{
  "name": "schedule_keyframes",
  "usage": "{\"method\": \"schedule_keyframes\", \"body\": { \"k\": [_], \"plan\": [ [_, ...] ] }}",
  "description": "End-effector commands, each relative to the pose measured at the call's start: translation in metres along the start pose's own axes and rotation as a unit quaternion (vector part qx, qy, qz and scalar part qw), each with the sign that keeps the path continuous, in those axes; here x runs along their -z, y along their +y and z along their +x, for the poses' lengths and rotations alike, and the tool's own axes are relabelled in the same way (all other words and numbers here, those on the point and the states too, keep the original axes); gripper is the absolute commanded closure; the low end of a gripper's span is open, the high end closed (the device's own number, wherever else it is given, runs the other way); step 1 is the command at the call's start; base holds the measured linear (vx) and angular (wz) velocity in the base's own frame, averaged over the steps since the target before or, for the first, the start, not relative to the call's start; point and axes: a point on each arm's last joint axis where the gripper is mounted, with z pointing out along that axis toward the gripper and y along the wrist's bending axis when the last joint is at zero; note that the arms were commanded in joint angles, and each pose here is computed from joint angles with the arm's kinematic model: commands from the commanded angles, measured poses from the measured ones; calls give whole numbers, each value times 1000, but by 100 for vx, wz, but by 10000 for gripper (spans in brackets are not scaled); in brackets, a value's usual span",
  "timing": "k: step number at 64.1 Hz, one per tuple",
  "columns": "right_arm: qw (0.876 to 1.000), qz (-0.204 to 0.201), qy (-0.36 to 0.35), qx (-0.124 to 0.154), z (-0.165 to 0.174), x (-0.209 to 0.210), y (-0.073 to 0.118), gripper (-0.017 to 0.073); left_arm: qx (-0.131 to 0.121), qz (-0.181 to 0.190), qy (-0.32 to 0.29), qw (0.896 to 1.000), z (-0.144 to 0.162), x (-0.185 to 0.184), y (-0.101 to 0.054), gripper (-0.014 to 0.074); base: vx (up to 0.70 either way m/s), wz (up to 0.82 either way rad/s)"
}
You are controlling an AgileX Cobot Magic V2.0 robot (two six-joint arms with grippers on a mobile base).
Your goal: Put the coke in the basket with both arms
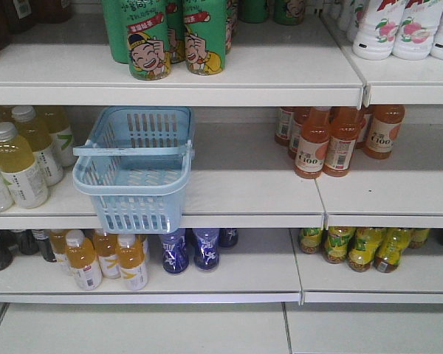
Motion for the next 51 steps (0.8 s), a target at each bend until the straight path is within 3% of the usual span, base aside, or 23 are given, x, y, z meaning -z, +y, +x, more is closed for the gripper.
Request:
{"method": "schedule_keyframes", "body": {
  "k": [1, 5, 11, 16, 21, 26, 42, 51],
  "plan": [
    [999, 4, -43, 3, -5, 1, 0, 569, -3, 0, -90, 996, -24, 4, 0, 600, 0, 0],
    [999, 4, -43, 3, -5, 1, 0, 569, -2, -1, -109, 994, -27, 5, 0, 600, 0, 0],
    [999, 4, -43, 3, -5, 1, 0, 569, 50, 5, -153, 987, -37, 7, 0, 600, 0, 0],
    [999, 4, -43, 3, -5, 1, 0, 569, 79, 12, -179, 981, -50, 10, 0, 600, 0, 0],
    [999, 4, -43, 3, -5, 1, 0, 569, 82, 13, -161, 983, -63, 11, 0, 600, 0, 0],
    [999, 4, -43, 3, -5, 1, 0, 569, 98, 14, -102, 990, -75, 7, -2, 600, 0, 0],
    [999, 4, -43, 3, -5, 1, 0, 569, 70, 7, 7, 997, -130, -21, -4, 600, 0, 0],
    [999, 4, -43, 3, -5, 1, 0, 569, 70, 5, 49, 996, -139, -42, -5, 600, 0, 0]
  ]
}}
